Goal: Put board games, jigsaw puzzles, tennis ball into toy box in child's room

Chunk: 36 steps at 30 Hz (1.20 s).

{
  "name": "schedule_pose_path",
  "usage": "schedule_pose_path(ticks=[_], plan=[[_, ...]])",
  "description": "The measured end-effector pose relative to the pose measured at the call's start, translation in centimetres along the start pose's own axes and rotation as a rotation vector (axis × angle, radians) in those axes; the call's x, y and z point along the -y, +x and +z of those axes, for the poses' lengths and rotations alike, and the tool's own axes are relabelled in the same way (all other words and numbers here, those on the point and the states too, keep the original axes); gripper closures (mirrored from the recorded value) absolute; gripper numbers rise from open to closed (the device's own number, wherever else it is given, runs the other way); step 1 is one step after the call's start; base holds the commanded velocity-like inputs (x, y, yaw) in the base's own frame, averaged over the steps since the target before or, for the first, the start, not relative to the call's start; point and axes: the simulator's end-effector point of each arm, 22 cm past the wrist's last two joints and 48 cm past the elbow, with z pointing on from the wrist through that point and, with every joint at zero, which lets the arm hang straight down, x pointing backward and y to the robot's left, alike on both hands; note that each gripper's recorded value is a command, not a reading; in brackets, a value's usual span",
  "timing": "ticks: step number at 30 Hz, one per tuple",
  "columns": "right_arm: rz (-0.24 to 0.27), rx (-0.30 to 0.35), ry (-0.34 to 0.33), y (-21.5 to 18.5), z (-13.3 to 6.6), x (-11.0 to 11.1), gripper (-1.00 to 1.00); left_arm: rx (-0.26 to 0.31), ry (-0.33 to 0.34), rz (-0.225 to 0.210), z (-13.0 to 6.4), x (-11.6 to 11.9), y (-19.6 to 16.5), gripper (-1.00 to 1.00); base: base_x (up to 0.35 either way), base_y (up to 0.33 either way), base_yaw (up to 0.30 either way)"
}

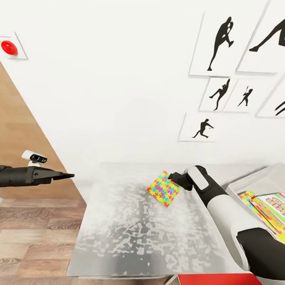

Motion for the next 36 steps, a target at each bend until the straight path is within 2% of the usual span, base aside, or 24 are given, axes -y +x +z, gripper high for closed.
schedule_pose_path(ticks=[8, 23, 36], plan=[[-0.052, 0.015, 0.044, 0.0, 0.7, 0.9, -1.0, -0.002, -0.001, -0.013, 0.1, -0.7, 0.2, -1.0, 0.0, 0.0, 0.0], [-0.054, -0.004, 0.057, 0.8, 2.1, 1.4, -1.0, -0.004, -0.004, -0.038, 0.2, -1.9, 0.6, -1.0, 0.0, 0.0, 0.0], [-0.051, -0.022, 0.066, 1.5, 3.3, 1.9, -1.0, 0.011, -0.017, -0.088, -0.3, -3.9, 1.1, -1.0, 0.0, 0.0, 0.0]])
